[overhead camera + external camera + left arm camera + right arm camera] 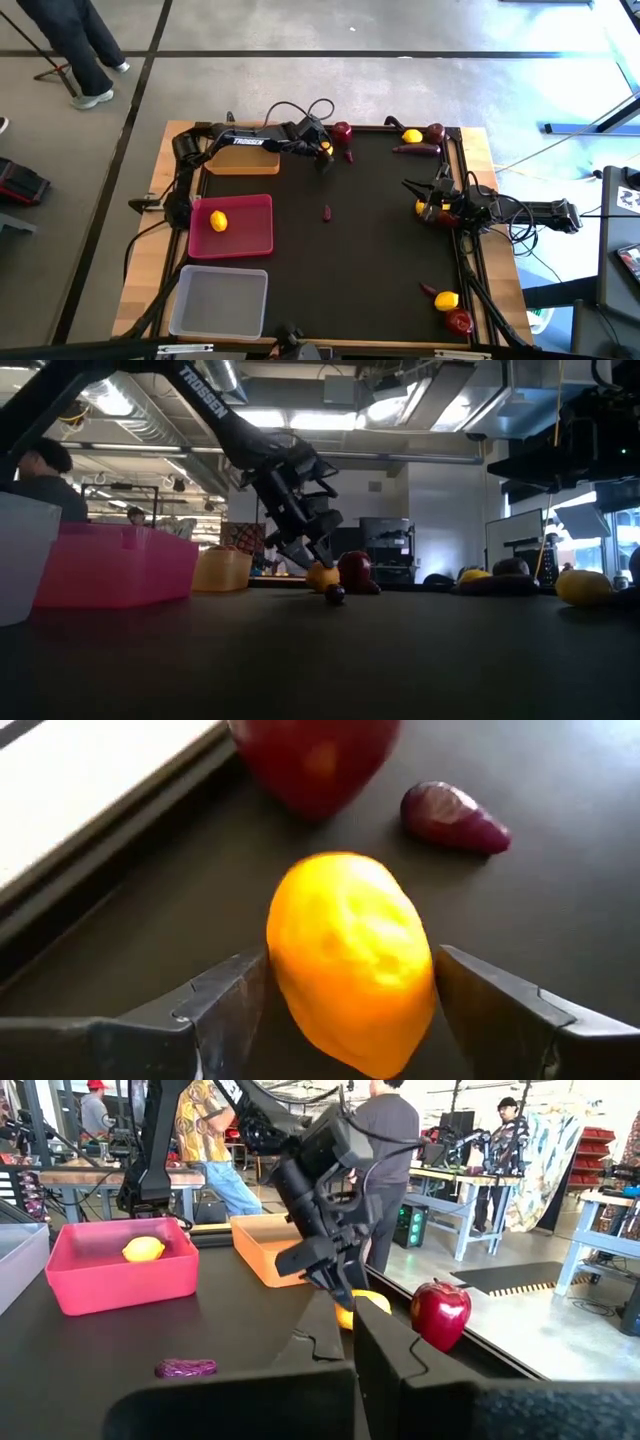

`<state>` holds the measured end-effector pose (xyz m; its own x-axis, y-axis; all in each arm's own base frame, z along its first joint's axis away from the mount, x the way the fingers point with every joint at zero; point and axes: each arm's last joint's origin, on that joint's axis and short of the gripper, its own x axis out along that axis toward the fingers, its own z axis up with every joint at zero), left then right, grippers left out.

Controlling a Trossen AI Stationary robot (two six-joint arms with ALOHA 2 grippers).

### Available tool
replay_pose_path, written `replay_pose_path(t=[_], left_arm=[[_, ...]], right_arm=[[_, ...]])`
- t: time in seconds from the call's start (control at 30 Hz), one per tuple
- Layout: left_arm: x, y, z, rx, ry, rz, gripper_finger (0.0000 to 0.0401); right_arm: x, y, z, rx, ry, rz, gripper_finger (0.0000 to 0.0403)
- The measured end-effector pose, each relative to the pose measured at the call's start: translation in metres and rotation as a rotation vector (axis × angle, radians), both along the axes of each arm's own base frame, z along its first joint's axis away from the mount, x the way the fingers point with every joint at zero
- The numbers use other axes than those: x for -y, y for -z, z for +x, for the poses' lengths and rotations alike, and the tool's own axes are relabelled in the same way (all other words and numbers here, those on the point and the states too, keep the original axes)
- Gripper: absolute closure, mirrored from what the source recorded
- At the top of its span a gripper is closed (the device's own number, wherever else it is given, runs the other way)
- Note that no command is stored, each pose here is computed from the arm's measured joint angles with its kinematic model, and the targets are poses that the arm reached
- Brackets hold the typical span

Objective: Sort produce into baskets
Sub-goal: Put the top left lemon into the pink bin

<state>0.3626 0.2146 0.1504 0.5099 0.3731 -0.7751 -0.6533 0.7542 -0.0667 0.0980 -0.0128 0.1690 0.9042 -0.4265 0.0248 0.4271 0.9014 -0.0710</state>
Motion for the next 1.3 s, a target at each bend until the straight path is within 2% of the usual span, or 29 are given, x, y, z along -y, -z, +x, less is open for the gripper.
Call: replay_pose_path(t=[0.13,0.33,0.6,0.73,0.97,1.3], left_arm=[[-0.001,0.013,0.001,-0.032,-0.007,-0.009,0.0121],[-0.001,0.018,0.002,-0.053,0.022,0.006,0.0123],[0.003,0.016,0.005,-0.070,0.090,0.053,0.0192],[0.007,0.015,0.007,-0.082,0.114,0.065,0.0201],[0.032,-0.021,0.010,-0.068,0.132,0.130,0.0188],[0.099,-0.094,-0.007,-0.034,0.174,0.122,0.0185]], right_arm=[[0.000,0.000,0.000,0.000,0.000,0.000,0.0402],[0.000,0.000,0.000,-0.001,0.000,0.000,0.0402],[0.000,0.000,0.000,-0.001,0.000,0.000,0.0402],[0.000,0.000,0.000,-0.001,0.000,0.000,0.0402],[0.000,0.000,0.000,-0.002,0.000,-0.001,0.0402],[0.000,0.000,0.000,0.000,-0.001,-0.001,0.0402]])
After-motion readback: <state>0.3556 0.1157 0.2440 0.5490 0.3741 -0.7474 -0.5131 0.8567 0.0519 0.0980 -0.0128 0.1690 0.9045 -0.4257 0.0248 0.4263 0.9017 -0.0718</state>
